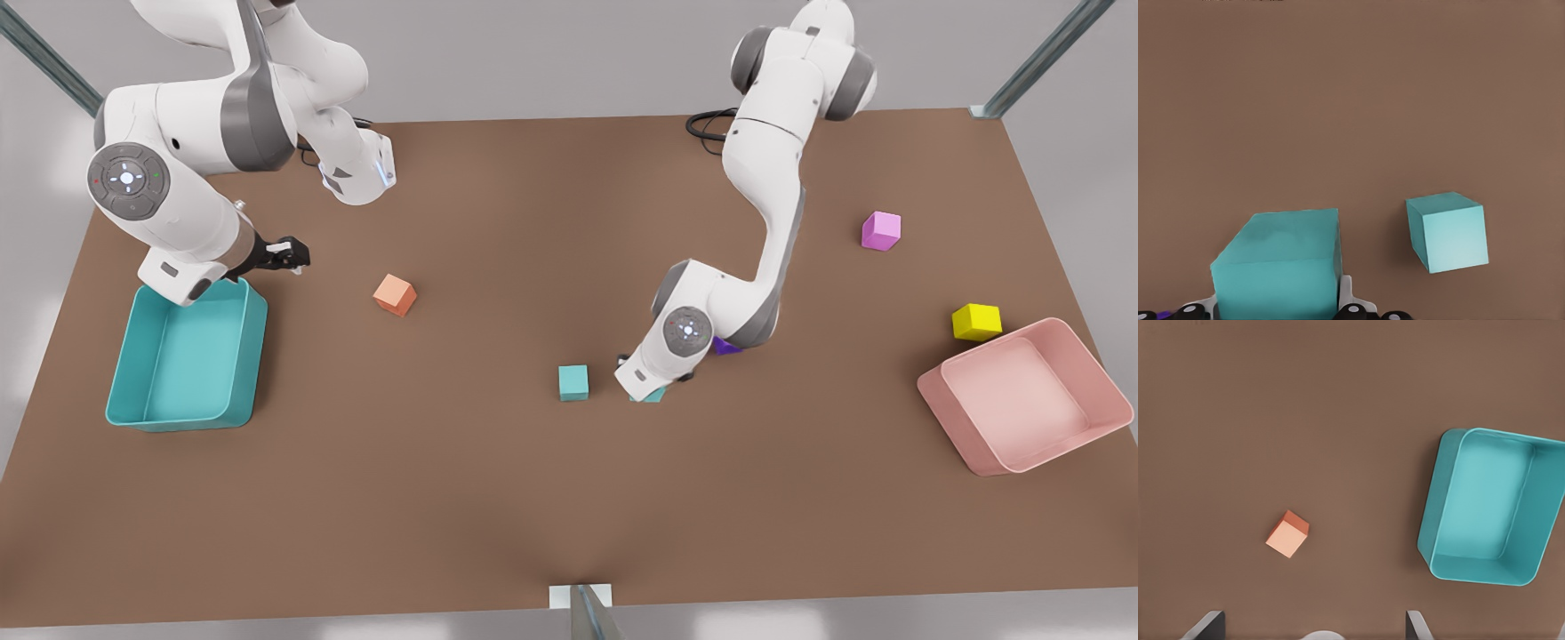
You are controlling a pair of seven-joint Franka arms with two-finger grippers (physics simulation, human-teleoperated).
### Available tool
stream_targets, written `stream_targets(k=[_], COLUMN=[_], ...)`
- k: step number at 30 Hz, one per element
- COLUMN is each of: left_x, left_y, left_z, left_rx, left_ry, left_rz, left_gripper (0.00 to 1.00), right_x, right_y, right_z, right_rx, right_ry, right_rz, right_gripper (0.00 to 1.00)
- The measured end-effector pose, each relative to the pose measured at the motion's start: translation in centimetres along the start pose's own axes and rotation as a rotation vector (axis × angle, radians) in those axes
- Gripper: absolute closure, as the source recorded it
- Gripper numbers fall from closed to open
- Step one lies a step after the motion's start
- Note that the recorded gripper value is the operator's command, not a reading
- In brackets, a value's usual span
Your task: Stack the two blue cubes on top of each other
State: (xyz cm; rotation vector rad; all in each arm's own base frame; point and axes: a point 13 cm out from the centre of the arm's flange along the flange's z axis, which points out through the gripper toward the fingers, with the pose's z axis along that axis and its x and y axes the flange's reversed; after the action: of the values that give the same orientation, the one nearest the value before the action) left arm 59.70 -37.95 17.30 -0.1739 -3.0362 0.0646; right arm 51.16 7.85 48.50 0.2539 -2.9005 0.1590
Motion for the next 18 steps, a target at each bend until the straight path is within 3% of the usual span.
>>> stream_targets(k=[5, 11, 18], left_x=[-1.5, 2.3, 3.0], left_y=[-4.9, -11.0, -11.5], left_z=[1.7, 3.2, 4.6], left_rx=[0.005, 0.012, -0.001], left_ry=[-0.026, 0.006, 0.034], left_rz=[-0.103, -0.172, -0.302], left_gripper=[0.41, 0.41, 0.4], right_x=[-0.2, -0.2, -0.3], right_y=[-0.1, 0.0, 0.0], right_z=[0.3, 0.3, 0.5], right_rx=[0.001, -0.001, 0.001], right_ry=[0.006, 0.005, 0.01], right_rz=[0.011, 0.018, 0.024], right_gripper=[0.0, 0.0, 0.0])
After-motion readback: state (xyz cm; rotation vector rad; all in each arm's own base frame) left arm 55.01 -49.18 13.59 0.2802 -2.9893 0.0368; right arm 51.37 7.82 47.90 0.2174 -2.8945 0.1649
